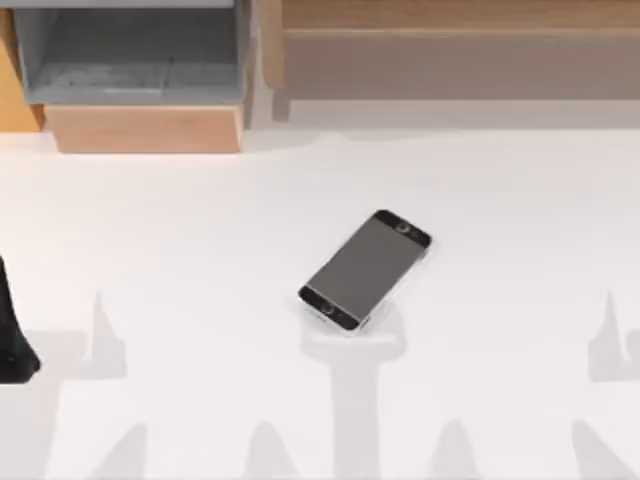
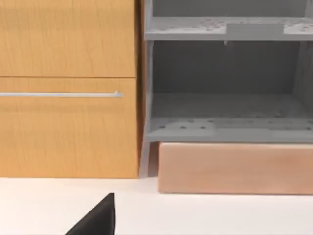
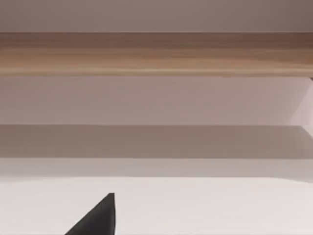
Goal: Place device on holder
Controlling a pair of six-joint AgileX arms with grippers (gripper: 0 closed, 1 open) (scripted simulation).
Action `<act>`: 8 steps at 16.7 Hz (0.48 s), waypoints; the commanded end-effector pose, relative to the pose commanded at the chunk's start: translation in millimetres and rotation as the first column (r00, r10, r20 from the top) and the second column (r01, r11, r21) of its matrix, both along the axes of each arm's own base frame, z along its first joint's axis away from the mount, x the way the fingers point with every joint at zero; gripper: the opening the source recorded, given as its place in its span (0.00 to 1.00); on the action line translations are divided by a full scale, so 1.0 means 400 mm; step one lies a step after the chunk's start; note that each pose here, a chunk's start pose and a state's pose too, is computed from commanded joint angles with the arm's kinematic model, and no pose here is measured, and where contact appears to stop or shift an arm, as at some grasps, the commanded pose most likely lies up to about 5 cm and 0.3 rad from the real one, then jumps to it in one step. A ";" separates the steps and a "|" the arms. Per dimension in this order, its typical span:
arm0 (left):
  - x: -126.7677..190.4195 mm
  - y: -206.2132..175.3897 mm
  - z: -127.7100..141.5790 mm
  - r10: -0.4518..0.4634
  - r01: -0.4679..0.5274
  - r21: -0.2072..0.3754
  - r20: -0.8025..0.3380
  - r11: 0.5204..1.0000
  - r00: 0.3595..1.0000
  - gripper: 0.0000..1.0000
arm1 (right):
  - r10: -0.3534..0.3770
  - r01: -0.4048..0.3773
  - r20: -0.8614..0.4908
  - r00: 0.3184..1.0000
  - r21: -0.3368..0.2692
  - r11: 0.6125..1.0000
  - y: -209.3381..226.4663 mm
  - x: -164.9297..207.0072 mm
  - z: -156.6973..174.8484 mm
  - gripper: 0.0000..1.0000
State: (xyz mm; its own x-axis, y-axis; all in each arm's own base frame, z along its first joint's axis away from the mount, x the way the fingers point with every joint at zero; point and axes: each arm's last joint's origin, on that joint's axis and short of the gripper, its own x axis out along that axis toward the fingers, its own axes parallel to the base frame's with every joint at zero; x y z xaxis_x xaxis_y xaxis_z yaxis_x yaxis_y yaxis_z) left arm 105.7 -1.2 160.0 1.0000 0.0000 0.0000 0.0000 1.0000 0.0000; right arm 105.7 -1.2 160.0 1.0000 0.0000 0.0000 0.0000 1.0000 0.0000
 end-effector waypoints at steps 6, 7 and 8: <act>0.000 0.000 0.000 0.000 0.000 0.000 0.000 1.000 1.000 1.00 | 0.024 -0.021 -0.057 0.998 0.051 0.998 0.005 0.004 0.038 1.00; 0.000 0.000 0.000 0.000 0.000 0.000 0.000 1.000 1.000 1.00 | 0.035 -0.028 -0.086 0.996 0.077 0.997 0.008 0.007 0.058 1.00; 0.000 0.000 0.000 0.000 0.000 0.000 0.000 1.000 1.000 1.00 | 0.047 -0.034 -0.118 0.992 0.107 0.994 0.011 0.012 0.082 1.00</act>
State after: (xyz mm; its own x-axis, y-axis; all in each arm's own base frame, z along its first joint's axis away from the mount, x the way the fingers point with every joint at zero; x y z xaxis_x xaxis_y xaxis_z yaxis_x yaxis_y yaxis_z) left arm 105.7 -1.2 160.0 1.0000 0.0000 0.0000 0.0000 1.0000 0.0000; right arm 110.3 3.4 192.6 0.9920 0.0468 -0.1176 -0.0342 0.9937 0.1071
